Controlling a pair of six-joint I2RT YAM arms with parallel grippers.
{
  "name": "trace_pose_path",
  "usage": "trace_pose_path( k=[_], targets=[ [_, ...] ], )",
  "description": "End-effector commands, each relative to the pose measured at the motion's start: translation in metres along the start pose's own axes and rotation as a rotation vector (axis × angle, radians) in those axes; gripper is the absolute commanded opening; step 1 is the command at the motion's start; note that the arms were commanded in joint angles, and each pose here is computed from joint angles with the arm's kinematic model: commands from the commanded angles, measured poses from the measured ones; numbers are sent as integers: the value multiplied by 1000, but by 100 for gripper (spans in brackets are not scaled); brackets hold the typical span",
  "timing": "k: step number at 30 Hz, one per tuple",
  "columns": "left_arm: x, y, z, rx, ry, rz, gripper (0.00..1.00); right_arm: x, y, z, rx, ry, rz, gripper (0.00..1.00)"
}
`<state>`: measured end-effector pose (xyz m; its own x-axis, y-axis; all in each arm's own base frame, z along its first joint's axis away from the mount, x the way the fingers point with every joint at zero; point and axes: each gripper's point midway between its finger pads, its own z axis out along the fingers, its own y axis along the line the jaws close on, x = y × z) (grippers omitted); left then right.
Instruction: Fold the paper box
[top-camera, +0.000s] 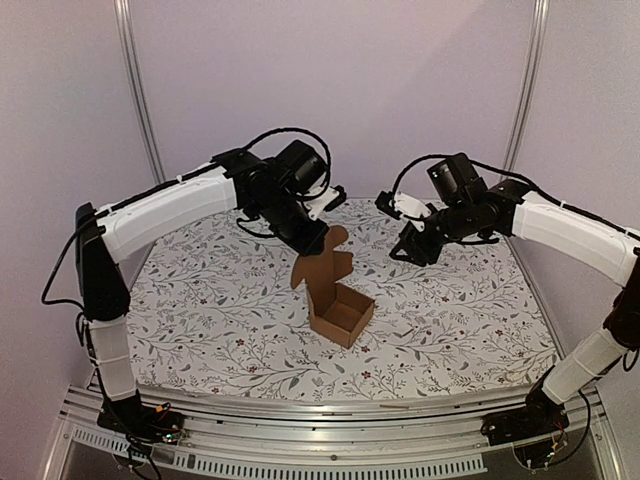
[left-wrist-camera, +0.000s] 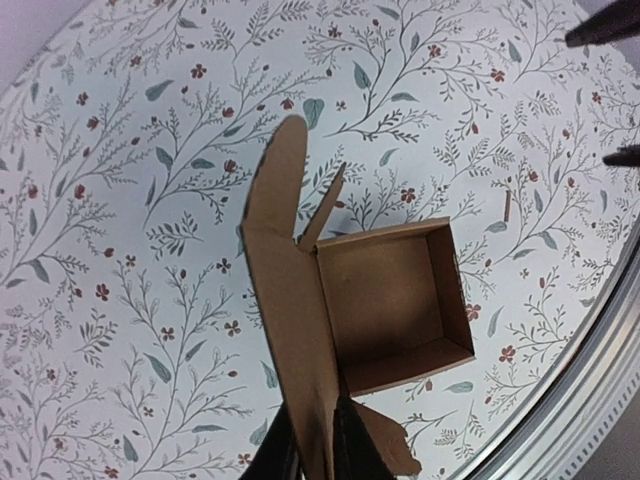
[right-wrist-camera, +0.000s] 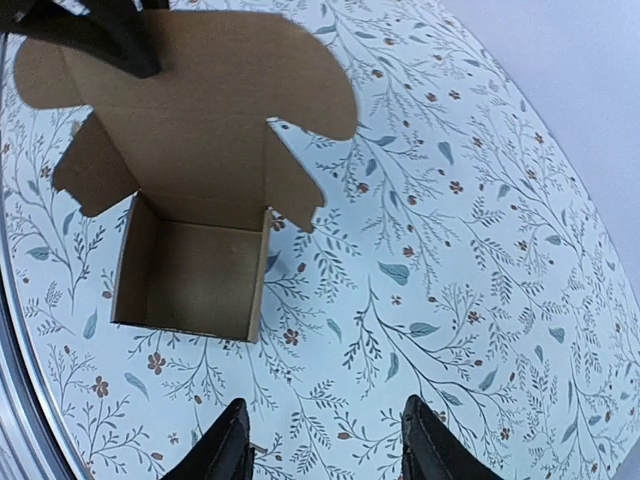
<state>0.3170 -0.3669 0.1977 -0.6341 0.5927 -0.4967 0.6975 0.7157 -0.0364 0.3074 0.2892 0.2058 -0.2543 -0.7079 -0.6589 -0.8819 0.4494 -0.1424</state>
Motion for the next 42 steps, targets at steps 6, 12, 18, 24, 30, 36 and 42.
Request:
trace_pose_path(
  k=[6, 12, 18, 24, 30, 36, 42],
  targets=[
    [-29, 12, 0, -119, -24, 130, 25, -20, -17, 15, -51, -16, 16, 58],
    [-24, 16, -79, -304, -236, -93, 42, -31, -17, 55, -145, 13, 19, 59],
    [28, -6, -121, -167, -482, -416, 63, -38, -12, 80, -221, 3, -7, 59],
    [92, -25, -101, -190, -550, -542, 64, -33, -4, 105, -301, 21, -11, 57],
    [111, -47, -79, -325, -543, -467, 65, -27, 5, 111, -362, 34, 4, 40],
    [110, -59, -51, -316, -523, -498, 63, -23, 14, 111, -408, 43, 25, 22],
    [116, -47, -37, -342, -507, -570, 54, -28, 14, 110, -401, 38, 82, 7]
  ],
)
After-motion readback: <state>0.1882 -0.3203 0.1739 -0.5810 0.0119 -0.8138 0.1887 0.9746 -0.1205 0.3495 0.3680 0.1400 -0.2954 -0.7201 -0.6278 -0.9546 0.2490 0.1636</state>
